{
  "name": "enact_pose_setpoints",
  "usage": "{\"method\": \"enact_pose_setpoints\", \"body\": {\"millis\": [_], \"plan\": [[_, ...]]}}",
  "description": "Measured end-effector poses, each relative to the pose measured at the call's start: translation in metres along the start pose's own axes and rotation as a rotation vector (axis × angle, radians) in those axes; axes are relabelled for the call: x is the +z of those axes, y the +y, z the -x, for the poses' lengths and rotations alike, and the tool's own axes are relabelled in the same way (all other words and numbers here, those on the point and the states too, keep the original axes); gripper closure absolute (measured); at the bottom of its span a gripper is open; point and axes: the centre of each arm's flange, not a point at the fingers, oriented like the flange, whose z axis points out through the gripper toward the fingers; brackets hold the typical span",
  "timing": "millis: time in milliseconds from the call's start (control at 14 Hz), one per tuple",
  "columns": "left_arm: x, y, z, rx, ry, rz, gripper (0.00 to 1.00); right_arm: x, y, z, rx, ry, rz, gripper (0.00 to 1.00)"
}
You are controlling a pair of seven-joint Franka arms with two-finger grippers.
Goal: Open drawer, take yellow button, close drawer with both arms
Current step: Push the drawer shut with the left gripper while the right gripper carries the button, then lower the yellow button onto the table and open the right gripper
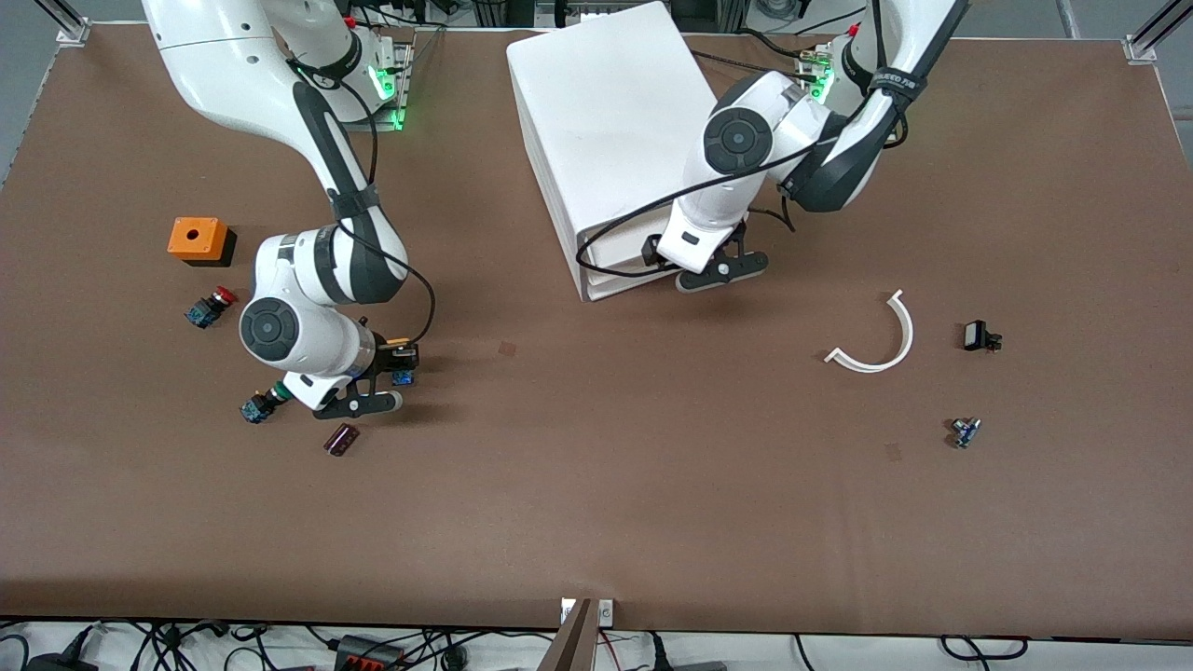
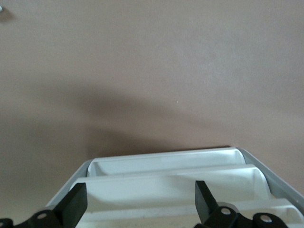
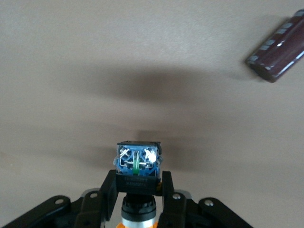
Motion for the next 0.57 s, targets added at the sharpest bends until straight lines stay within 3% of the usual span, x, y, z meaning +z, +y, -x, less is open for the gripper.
{"method": "enact_pose_setpoints", "body": {"millis": [571], "plan": [[0.003, 0.001, 0.016, -0.001, -0.043, -0.023, 0.0, 0.026, 0.006, 0.011, 0.009, -0.041, 0.011, 0.59]]}}
